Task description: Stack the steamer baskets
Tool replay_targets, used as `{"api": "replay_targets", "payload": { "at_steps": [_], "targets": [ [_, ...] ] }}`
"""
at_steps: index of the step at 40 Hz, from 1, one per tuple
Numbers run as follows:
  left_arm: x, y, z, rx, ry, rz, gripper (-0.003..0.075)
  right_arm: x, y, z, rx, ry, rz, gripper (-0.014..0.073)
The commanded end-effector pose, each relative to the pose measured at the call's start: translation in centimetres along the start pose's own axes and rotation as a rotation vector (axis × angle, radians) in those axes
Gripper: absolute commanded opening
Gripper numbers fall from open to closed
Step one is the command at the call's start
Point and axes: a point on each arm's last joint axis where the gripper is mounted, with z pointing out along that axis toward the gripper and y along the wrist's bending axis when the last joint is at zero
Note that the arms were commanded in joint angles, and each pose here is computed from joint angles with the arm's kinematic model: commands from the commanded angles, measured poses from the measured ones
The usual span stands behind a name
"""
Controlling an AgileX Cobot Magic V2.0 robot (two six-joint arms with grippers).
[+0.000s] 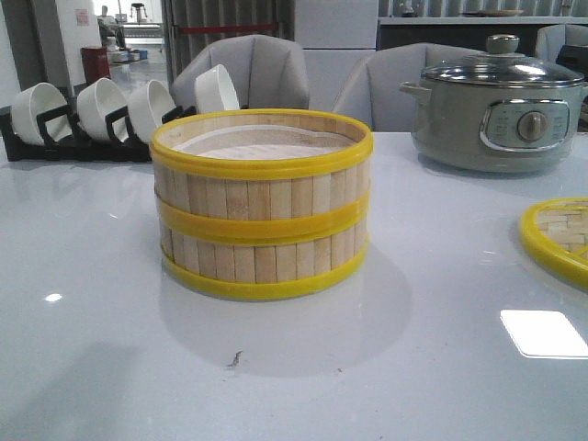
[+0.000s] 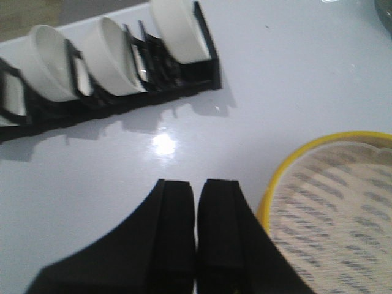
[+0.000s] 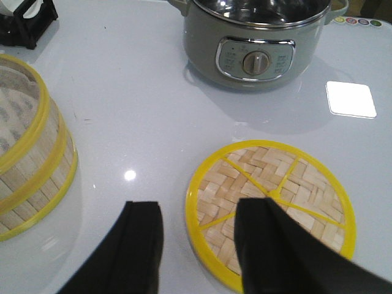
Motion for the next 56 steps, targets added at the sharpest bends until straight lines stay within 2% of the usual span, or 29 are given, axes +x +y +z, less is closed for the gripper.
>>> {"api": "replay_targets", "payload": {
  "at_steps": [1, 7, 14, 20, 29, 36, 47, 56],
  "targets": [
    [-0.8, 3.0, -6.3, -0.064, -0.17, -0.063, 0.0107, -1.7, -0.1, -0.7, 0.005, -0.114, -0.009, 0.0391],
    [1.7, 6.2, -8.3, -0.146, -0.177, -0.129, 0.0107, -1.7, 0.0, -0.7, 0.003, -0.115, -0.004, 0.0391],
    [6.4, 7.5, -9.8, -0.203, -0.167, -0.187, 0.0107, -1.7, 0.0, -0.7, 0.0, -0.116, 0.001, 0.0391],
    [10.6, 6.7, -11.2, -0.213, -0.205, -0.196, 0.0091, -1.8, 0.0, -0.7, 0.0, -0.121, 0.001, 0.0391],
    [16.4, 4.7, -12.7, -0.17, -0.311, -0.241, 0.0083, -1.8, 0.0, -0.7, -0.004, -0.121, 0.009, 0.0391],
    [20.6, 2.5, -12.6, -0.117, -0.29, -0.189, 0.0083, -1.8, 0.1, -0.7, -0.014, -0.121, 0.028, 0.0391],
    [25.4, 0.9, -12.5, -0.075, -0.281, -0.162, 0.0083, -1.8, 0.1, -0.7, -0.02, -0.121, 0.038, 0.0391],
    [26.5, 0.8, -12.2, -0.073, -0.258, -0.163, 0.0083, -1.7, 0.1, -0.7, -0.02, -0.109, 0.039, 0.0391]
  ]
}}
